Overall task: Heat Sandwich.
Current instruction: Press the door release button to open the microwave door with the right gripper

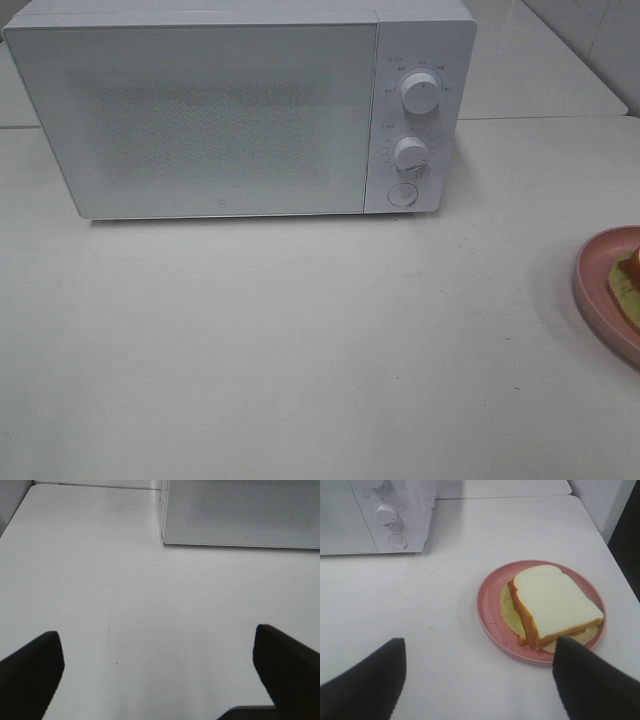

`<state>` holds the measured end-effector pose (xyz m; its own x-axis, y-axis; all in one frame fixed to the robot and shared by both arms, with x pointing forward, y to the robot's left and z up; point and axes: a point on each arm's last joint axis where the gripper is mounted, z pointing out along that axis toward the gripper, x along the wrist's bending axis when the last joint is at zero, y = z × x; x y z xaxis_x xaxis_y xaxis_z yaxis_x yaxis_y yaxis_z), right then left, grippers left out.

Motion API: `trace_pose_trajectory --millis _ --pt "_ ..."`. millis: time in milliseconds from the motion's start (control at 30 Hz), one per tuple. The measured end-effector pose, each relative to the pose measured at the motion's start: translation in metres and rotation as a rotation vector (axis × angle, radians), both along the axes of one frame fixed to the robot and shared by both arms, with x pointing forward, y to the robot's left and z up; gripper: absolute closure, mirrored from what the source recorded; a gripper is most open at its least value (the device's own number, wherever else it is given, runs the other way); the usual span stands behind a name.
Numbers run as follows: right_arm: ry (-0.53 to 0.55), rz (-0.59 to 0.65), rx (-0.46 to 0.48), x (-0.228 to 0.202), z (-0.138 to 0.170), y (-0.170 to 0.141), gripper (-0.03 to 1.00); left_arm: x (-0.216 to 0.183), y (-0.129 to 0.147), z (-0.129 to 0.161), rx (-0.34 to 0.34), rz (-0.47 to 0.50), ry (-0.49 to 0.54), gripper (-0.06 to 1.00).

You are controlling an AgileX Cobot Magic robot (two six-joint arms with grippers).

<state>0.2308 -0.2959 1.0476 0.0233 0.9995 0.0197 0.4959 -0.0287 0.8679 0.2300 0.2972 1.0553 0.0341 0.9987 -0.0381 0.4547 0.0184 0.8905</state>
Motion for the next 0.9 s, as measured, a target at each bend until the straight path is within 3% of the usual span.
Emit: trace_pose_trajectory --millis 700,900 --pt "-0.019 -0.008 -0.004 0.002 0.009 -0.001 0.18 0.000 0.000 0.000 0.000 0.000 0.000 -0.02" --pt "0.003 -0.010 -0.003 0.026 0.022 -0.002 0.18 0.000 0.000 0.000 0.000 0.000 0.000 -0.02"
